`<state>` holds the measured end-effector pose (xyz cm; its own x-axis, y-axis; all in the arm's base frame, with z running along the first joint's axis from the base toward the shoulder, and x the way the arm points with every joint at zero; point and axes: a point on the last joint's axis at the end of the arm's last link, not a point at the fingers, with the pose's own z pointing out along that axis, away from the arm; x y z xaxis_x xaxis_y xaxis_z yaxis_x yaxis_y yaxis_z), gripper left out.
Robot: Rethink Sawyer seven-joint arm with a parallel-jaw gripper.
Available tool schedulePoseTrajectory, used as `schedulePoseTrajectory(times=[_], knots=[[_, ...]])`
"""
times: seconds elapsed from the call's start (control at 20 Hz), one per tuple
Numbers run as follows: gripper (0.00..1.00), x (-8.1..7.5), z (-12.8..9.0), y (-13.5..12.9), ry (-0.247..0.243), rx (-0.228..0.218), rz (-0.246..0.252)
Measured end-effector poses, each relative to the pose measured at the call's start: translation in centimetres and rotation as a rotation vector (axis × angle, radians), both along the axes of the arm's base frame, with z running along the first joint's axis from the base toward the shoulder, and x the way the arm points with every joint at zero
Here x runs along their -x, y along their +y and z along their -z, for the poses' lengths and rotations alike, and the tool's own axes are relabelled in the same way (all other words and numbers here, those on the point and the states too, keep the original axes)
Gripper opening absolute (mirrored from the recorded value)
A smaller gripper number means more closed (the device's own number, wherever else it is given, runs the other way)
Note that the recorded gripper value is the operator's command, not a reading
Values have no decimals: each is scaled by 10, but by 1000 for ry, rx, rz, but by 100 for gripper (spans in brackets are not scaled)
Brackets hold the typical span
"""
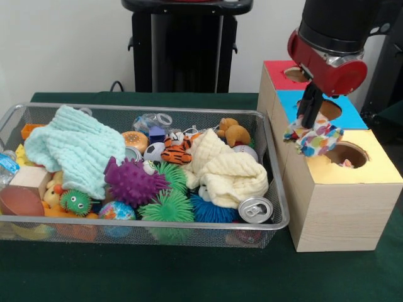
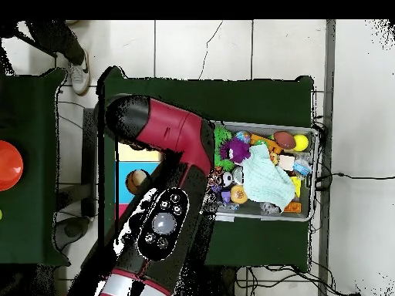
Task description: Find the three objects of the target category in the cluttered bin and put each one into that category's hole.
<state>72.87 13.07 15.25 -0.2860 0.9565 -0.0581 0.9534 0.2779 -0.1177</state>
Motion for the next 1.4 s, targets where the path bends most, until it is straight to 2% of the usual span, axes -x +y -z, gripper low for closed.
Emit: schedulePoseTrajectory(times=[0.5,1.4], knots=[[0,-12,-20,18,-22,8,71],[0,-17,-22,21,-33,9,67]])
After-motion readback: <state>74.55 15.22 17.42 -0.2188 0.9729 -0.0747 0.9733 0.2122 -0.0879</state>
